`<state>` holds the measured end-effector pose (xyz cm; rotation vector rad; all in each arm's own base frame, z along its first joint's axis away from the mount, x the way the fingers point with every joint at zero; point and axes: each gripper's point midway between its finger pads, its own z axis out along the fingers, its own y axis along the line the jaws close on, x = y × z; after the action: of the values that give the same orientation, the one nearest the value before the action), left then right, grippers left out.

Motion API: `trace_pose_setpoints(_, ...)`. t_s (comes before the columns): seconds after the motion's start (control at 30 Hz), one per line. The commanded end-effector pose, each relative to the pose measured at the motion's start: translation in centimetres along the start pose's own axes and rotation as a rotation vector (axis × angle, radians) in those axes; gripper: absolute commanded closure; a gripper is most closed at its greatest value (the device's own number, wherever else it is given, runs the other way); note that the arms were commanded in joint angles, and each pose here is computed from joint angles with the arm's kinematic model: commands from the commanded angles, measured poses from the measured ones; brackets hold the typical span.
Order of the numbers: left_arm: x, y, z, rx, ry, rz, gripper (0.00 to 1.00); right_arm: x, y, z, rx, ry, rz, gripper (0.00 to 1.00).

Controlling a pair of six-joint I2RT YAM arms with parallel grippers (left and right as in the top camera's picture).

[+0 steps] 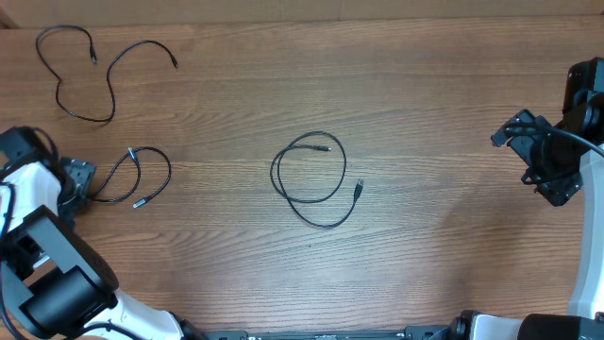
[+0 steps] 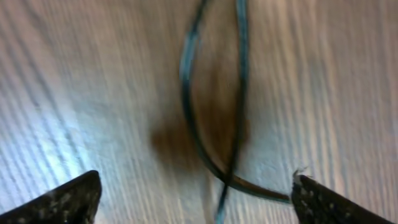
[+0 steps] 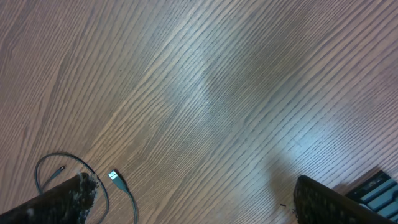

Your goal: Untangle cables

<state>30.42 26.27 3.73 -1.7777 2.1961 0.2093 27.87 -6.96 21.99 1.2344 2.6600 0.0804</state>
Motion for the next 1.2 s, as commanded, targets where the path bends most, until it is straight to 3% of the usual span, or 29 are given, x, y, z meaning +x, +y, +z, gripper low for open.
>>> trace_pose_setpoints(0.0, -1.2, -1.9, -0.7, 0.014, -0.048, 0.042, 0.01, -0.3, 0.1, -0.3, -0.006, -0.014, 0.005, 0.0)
trace_pose_setpoints(0.2, -1.5, -2.7, -0.9, 0.028, -0.044, 0.092, 0.0, -0.3, 0.1, -0.3, -0.005, -0.014, 0.005, 0.0)
trace_pose_setpoints(0.63, 1.1, -1.4, 3.6, -0.059, 0.073, 0.158, 0.0, -0.3, 0.1, -0.3, -0.005, -0.014, 0.005, 0.0)
trace_pose_setpoints(0.73, 1.2, -1.4, 4.6, -0.066, 0.072, 0.157, 0.1, -0.3, 0.1, -0.3, -0.006, -0.014, 0.005, 0.0)
trace_pose_setpoints(0.87, 2.0, -1.6, 6.2, -0.056, 0.105, 0.156, 0.11, -0.3, 0.1, -0.3, -0.006, -0.014, 0.005, 0.0)
trace_pose_setpoints(0.93, 2.6, -1.7, 6.9, -0.051, 0.13, 0.152, 0.21, -0.3, 0.1, -0.3, -0.005, -0.014, 0.005, 0.0)
trace_pose_setpoints(1.0, 3.5, -1.8, 7.7, -0.045, 0.166, 0.111, 0.46, -0.3, 0.1, -0.3, -0.005, -0.014, 0.005, 0.0)
trace_pose_setpoints(1.03, 3.9, -1.9, 7.9, -0.038, 0.181, 0.082, 0.52, -0.3, 0.1, -0.3, -0.005, -0.014, 0.005, 0.0)
trace_pose_setpoints(1.17, 4.9, -3.9, 7.8, 0.058, 0.247, -0.029, 0.68, -0.3, 0.1, -0.3, -0.005, -0.014, 0.005, 0.0)
